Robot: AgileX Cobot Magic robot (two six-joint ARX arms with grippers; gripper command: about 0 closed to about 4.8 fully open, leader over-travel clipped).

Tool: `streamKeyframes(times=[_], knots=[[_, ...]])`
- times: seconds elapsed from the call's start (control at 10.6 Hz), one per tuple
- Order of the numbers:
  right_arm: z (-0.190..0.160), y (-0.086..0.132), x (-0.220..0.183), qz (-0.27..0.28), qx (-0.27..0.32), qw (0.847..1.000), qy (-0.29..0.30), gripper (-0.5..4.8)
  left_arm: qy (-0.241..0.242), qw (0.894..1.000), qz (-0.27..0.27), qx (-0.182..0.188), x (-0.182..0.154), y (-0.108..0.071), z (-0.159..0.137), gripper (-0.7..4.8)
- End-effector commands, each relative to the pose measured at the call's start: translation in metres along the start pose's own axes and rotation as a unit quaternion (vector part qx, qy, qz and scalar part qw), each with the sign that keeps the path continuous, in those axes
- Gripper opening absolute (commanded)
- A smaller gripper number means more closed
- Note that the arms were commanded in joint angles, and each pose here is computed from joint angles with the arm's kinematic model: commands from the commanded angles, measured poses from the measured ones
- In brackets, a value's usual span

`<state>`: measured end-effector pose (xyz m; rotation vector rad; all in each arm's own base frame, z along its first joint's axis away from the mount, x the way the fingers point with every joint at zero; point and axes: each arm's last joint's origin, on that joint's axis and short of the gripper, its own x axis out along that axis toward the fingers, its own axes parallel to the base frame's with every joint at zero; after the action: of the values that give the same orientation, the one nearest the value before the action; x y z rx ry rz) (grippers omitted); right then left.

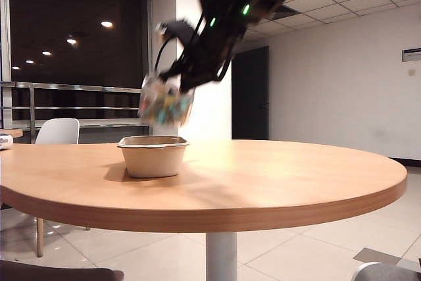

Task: Pick up the box filled with clips, pour some clips from it into the rectangular paper box, and then put the clip box back on the table.

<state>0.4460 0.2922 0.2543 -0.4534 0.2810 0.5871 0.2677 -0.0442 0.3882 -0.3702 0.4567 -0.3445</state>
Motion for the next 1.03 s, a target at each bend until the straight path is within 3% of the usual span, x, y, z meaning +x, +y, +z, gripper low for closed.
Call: streamKeyframes(times=[0.09, 0.47, 0.56, 0.66, 0.75, 0.94, 1.03], knots=[[0.007, 0.014, 0.01, -0.01, -0.021, 0.998, -0.061, -0.04, -0.009, 1.0, -0.005, 0.004, -0.002, -0.002, 0.003, -0.05], [0.006, 0.027, 0.02, -0.02, -0.125, 0.987, -0.099, -0.04, -0.009, 1.0, -0.005, 0.004, -0.002, -0.002, 0.003, -0.05], [0.004, 0.03, 0.025, -0.04, -0.163, 0.978, -0.121, -0.04, -0.011, 1.0, -0.005, 0.004, -0.002, -0.002, 0.003, -0.05], [-0.001, 0.031, 0.035, -0.113, -0.185, 0.961, -0.17, -0.04, -0.011, 1.0, 0.001, 0.006, -0.002, -0.001, 0.003, -0.06], [-0.003, 0.032, 0.038, -0.127, -0.194, 0.955, -0.183, -0.04, -0.011, 1.0, 0.0, 0.011, -0.002, -0.001, 0.003, -0.06], [-0.013, 0.048, 0.037, -0.188, -0.235, 0.929, -0.215, -0.04, -0.014, 0.999, 0.009, 0.029, -0.002, -0.001, 0.003, -0.06], [-0.016, 0.052, 0.032, -0.211, -0.225, 0.917, -0.252, -0.04, -0.014, 0.999, 0.009, 0.028, -0.002, -0.001, 0.003, -0.06]])
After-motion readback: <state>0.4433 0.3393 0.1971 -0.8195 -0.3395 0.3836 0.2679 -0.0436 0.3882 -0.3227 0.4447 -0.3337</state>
